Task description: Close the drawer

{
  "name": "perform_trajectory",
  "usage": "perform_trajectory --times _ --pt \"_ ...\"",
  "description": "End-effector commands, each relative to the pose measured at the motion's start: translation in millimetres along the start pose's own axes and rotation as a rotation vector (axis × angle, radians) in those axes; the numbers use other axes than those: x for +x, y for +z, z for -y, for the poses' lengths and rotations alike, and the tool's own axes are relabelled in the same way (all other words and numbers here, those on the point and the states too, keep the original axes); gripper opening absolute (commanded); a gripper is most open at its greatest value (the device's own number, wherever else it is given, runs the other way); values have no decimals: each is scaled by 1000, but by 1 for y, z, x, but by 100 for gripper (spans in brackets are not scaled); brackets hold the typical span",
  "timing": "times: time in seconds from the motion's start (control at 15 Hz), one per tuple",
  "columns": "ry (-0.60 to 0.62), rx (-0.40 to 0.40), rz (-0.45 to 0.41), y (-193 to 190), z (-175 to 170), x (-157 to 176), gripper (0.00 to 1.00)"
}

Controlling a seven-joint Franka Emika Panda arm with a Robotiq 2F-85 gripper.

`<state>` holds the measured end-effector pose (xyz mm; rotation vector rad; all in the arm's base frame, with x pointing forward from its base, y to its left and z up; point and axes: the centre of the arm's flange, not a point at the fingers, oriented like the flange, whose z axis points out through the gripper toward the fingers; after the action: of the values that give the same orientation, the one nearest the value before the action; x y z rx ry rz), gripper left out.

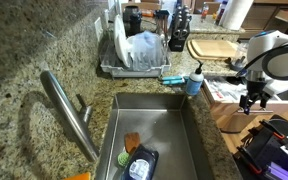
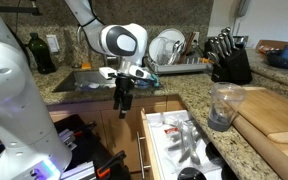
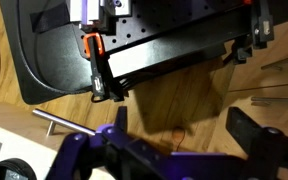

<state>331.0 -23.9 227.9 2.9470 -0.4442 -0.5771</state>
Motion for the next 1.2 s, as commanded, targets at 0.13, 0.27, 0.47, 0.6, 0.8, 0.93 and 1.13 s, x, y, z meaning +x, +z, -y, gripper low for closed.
perform_trajectory --times 0.13,0.27,0.47,0.6,0.8,0.93,1.13 --pt "43 10 -63 3 2 5 100" --pt "96 37 -169 24 0 27 100" --pt "145 60 -246 36 -8 46 100" --pt "128 61 -234 16 -2 42 100" --pt "152 59 -226 33 -7 48 100" --pt "154 60 -227 32 -7 49 100" --pt "145 42 -211 40 -5 47 100"
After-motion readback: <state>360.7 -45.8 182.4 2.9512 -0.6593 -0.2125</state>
